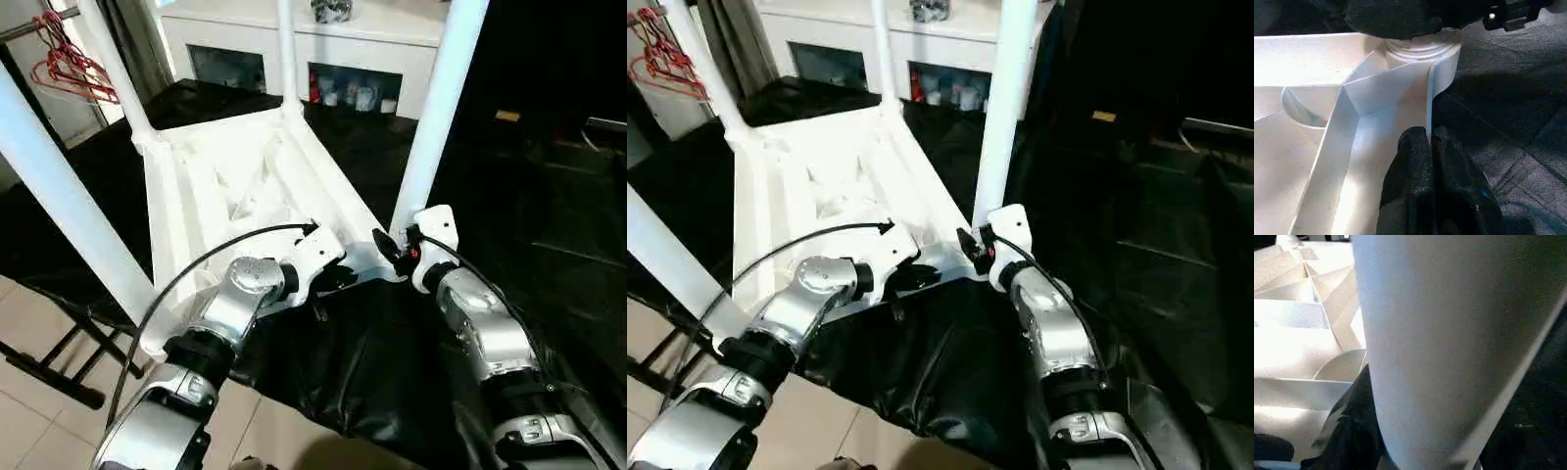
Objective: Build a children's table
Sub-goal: Rotate leg to tighten
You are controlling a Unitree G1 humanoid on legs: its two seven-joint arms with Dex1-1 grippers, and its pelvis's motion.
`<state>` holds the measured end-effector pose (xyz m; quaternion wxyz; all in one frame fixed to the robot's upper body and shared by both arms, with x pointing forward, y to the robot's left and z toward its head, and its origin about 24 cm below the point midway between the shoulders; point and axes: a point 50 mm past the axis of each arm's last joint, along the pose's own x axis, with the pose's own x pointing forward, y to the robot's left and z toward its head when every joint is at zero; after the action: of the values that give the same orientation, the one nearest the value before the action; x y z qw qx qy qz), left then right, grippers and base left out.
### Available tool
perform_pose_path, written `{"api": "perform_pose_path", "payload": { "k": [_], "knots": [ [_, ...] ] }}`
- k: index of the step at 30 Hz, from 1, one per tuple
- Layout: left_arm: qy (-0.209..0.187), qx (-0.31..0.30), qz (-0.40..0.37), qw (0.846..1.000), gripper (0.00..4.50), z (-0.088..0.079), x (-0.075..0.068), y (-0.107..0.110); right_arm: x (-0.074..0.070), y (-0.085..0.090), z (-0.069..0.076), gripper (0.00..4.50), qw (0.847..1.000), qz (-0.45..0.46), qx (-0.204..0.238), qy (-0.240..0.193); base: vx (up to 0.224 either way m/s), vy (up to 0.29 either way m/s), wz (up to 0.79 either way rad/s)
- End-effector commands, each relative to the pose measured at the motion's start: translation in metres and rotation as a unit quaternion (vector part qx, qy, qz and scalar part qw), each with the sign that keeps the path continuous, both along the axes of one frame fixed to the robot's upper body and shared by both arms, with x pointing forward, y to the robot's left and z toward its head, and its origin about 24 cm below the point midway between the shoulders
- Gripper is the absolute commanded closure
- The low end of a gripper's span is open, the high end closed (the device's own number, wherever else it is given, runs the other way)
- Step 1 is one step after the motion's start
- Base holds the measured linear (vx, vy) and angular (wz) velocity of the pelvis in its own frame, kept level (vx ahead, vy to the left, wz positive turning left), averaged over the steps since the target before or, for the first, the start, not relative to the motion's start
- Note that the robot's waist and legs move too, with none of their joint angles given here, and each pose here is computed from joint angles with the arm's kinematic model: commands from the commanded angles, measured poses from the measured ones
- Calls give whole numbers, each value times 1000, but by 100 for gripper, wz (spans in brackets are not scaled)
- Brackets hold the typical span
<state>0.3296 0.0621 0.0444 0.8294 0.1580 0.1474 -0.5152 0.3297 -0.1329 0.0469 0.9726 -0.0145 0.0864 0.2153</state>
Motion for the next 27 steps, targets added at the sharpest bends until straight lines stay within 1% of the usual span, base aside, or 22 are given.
{"api": "perform_pose_path", "payload": {
  "k": [1,2,3,5,6,7,8,11,12,13,14,16,17,18,19,22,24,25,27],
  "knots": [
    [-23,-60,-25,998,450,16,-3,-25,-9,33,-8,164,996,78,23,24,0,0,0],
    [-21,-59,-28,998,450,16,-3,-24,-9,31,-7,164,997,78,17,22,0,0,0],
    [-20,-59,-34,997,450,15,-4,-21,-9,28,-7,150,996,82,12,18,0,0,0],
    [-20,-60,-45,997,450,15,-6,-16,-8,23,-4,136,995,103,4,12,0,0,0],
    [-18,-61,-51,997,450,15,-7,-13,-9,19,-2,136,992,128,-2,11,0,0,0],
    [-18,-62,-51,997,450,15,-7,-13,-9,19,-2,136,992,129,-2,11,0,0,0],
    [-14,-65,-61,996,450,15,-8,-8,-12,14,1,136,985,171,-16,6,0,0,0],
    [-12,-63,-71,995,450,16,-9,-5,-15,11,4,136,979,204,-18,4,0,0,0],
    [-12,-62,-75,995,450,16,-9,-3,-18,9,6,136,974,227,-15,5,0,0,0],
    [-11,-57,-86,995,450,17,-9,2,-29,7,11,136,954,300,-16,1,0,0,0],
    [-10,-54,-91,994,450,18,-8,5,-34,7,12,136,945,328,-21,0,0,0,0],
    [-9,-50,-97,994,450,18,-8,8,-37,5,12,136,939,342,-22,9,0,0,0],
    [-7,-48,-106,993,450,19,-9,11,-41,2,12,136,932,363,-21,19,0,0,0],
    [-7,-48,-106,993,450,19,-9,11,-41,2,12,136,932,363,-21,19,0,0,0],
    [-5,-46,-117,992,450,20,-10,14,-44,0,11,136,926,376,-23,27,0,0,0],
    [-2,-44,-126,991,450,21,-10,16,-47,-2,11,136,919,391,-25,35,0,0,0],
    [3,-45,-140,989,450,22,-12,19,-51,-3,10,136,912,407,-23,47,0,0,0],
    [8,-45,-156,987,450,23,-14,22,-54,-5,10,136,905,421,-17,58,0,0,0],
    [9,-45,-160,986,450,23,-15,23,-55,-5,10,136,903,424,-15,60,0,0,0]
  ]
}}
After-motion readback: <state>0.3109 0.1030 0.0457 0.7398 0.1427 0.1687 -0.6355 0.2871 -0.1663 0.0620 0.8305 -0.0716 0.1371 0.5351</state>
